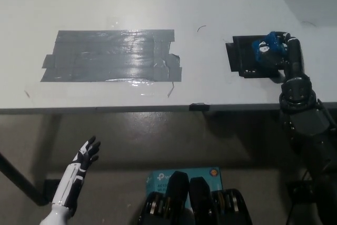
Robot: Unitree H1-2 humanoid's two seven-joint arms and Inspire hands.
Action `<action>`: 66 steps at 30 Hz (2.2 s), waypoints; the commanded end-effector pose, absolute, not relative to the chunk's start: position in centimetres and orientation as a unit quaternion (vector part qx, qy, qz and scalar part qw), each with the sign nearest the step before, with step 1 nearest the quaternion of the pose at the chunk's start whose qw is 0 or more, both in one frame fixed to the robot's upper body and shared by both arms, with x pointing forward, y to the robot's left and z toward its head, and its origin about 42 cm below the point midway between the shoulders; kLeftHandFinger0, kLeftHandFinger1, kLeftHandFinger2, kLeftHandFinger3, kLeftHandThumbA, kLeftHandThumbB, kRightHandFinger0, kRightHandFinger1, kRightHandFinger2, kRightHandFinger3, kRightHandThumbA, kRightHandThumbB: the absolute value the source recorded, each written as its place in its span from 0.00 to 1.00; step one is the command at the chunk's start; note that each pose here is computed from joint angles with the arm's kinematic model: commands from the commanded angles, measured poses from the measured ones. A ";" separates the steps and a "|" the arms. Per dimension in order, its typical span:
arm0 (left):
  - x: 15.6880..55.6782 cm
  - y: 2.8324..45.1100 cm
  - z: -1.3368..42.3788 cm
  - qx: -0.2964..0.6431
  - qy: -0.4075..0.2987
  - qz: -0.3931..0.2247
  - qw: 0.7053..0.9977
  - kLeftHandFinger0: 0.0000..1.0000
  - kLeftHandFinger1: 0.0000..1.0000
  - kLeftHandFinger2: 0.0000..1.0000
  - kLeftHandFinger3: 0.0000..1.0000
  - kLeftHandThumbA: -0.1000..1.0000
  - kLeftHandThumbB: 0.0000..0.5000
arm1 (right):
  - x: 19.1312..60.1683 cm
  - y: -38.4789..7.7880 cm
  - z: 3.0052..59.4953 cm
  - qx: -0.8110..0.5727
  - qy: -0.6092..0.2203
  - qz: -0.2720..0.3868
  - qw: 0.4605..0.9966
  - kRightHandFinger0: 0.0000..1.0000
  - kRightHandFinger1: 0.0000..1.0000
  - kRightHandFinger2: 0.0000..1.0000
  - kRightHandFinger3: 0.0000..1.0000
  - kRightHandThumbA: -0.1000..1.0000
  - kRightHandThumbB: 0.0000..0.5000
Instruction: A rubick's cube is kept in the black marked spot on the table and the robot uses its right arm to pick it up and hands it to a person
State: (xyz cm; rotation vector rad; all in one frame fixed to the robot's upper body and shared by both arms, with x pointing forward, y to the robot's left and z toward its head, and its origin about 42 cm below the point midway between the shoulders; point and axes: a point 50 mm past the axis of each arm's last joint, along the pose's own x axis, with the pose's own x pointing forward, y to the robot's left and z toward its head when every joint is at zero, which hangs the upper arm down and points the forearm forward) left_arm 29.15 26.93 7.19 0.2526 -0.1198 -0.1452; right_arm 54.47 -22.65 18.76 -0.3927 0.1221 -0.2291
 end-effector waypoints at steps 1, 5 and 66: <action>30.0 27.2 8.6 0.138 -0.081 -0.079 0.984 1.00 1.00 1.00 1.00 1.00 0.65 | 54.2 -21.5 17.4 -0.221 0.098 -0.083 0.967 0.00 0.29 0.68 0.64 0.00 0.49; 30.4 27.1 9.0 0.143 -0.083 -0.082 0.983 1.00 1.00 1.00 1.00 1.00 0.66 | 54.4 -21.8 17.5 -0.223 0.107 -0.078 0.966 0.10 0.55 0.90 0.76 0.00 0.46; 30.9 26.6 8.8 0.162 -0.084 -0.090 0.979 1.00 1.00 1.00 1.00 1.00 0.54 | 54.7 -13.2 37.9 0.080 -0.130 0.025 0.988 0.07 0.58 0.90 0.85 0.00 0.30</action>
